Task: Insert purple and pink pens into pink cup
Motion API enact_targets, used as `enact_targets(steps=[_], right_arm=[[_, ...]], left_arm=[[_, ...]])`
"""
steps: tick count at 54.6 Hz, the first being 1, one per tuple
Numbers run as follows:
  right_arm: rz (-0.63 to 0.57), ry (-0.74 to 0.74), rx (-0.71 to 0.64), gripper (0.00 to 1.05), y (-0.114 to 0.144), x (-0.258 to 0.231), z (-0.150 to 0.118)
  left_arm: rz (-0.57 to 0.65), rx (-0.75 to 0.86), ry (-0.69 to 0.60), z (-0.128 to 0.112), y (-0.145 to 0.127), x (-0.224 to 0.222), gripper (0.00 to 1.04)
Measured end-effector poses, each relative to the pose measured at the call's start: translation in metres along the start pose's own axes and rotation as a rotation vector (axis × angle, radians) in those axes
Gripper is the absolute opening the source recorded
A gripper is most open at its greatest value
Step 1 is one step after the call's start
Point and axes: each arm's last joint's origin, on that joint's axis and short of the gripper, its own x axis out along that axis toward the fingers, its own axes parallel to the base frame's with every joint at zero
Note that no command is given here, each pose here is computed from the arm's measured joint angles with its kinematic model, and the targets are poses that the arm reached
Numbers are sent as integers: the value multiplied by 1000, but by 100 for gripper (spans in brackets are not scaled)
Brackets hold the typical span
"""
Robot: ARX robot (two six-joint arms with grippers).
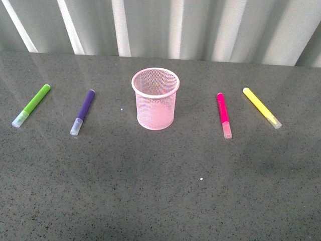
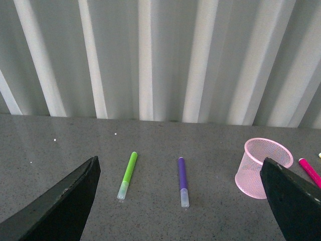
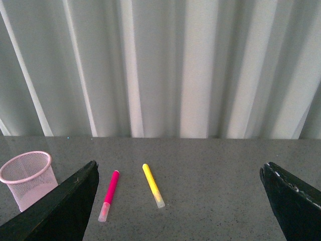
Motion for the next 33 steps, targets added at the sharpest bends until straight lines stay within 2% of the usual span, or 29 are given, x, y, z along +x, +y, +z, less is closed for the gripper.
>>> enact_targets(steps=[7, 12, 19, 29, 33], right_arm=[[0, 0, 0, 98, 0, 0, 0], [0, 0, 0, 98, 0, 0, 0], [0, 0, 0, 98, 0, 0, 0], [0, 0, 0, 98, 0, 0, 0], [0, 0, 0, 98, 0, 0, 0]], left_arm=[[0, 0, 0, 0, 0, 0, 98], [47, -90, 123, -3, -2, 4, 98], [52, -154, 162, 0, -5, 21, 98], [-3, -168, 62, 41, -9, 78, 98], [0, -174, 79, 53, -9, 116, 98]])
